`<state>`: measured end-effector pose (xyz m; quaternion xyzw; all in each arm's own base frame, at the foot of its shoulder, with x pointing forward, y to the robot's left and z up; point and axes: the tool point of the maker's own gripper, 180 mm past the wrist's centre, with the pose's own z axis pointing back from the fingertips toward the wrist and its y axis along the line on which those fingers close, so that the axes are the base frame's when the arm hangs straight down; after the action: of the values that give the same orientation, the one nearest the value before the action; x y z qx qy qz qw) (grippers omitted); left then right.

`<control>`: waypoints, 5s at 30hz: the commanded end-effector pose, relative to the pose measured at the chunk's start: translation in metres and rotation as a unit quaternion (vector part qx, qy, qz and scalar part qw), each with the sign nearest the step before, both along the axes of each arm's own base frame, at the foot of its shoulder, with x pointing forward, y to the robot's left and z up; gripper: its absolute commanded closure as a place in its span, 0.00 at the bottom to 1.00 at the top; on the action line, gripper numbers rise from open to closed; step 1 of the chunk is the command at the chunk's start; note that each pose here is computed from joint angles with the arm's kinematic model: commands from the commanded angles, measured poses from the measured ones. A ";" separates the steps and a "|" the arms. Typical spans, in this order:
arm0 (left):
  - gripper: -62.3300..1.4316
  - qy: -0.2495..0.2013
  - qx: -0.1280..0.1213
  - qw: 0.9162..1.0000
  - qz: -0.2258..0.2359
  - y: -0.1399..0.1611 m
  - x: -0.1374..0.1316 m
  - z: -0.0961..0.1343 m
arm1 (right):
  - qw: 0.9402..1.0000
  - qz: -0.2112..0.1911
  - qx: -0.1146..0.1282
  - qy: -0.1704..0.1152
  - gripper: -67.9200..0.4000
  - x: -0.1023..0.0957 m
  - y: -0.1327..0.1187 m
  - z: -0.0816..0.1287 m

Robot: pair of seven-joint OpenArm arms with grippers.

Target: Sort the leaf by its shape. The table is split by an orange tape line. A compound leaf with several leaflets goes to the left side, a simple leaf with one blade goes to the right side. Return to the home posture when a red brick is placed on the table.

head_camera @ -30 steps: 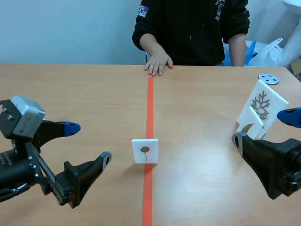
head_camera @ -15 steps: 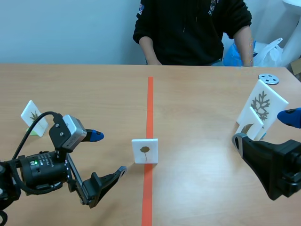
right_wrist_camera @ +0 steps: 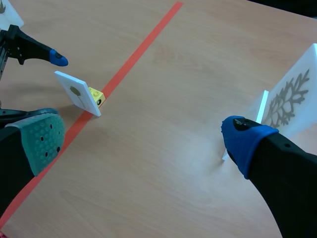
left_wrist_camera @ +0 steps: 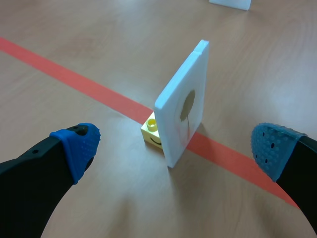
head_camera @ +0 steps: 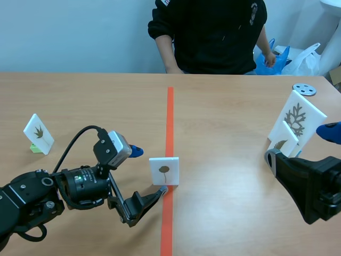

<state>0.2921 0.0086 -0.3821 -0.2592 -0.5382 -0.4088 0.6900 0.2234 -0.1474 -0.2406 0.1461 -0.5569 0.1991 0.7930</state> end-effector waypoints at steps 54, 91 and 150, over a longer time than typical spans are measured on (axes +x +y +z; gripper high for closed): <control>0.87 -0.041 -0.033 0.998 0.028 -0.017 0.027 0.008 | 0.999 -0.018 0.035 -0.012 0.00 0.003 0.002 0.008; 0.89 -0.032 -0.084 0.924 0.372 0.193 0.044 0.055 | 0.999 -0.018 0.038 -0.024 0.00 0.006 0.002 0.013; 0.14 -0.051 -0.132 0.876 0.462 0.244 0.047 0.075 | 0.999 -0.017 0.038 -0.031 0.00 0.010 0.002 0.016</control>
<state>0.3406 0.2494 -0.3166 -0.0496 -0.6720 0.0257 0.7384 0.2305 -0.1458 -0.2318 0.1557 -0.5788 0.1714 0.7819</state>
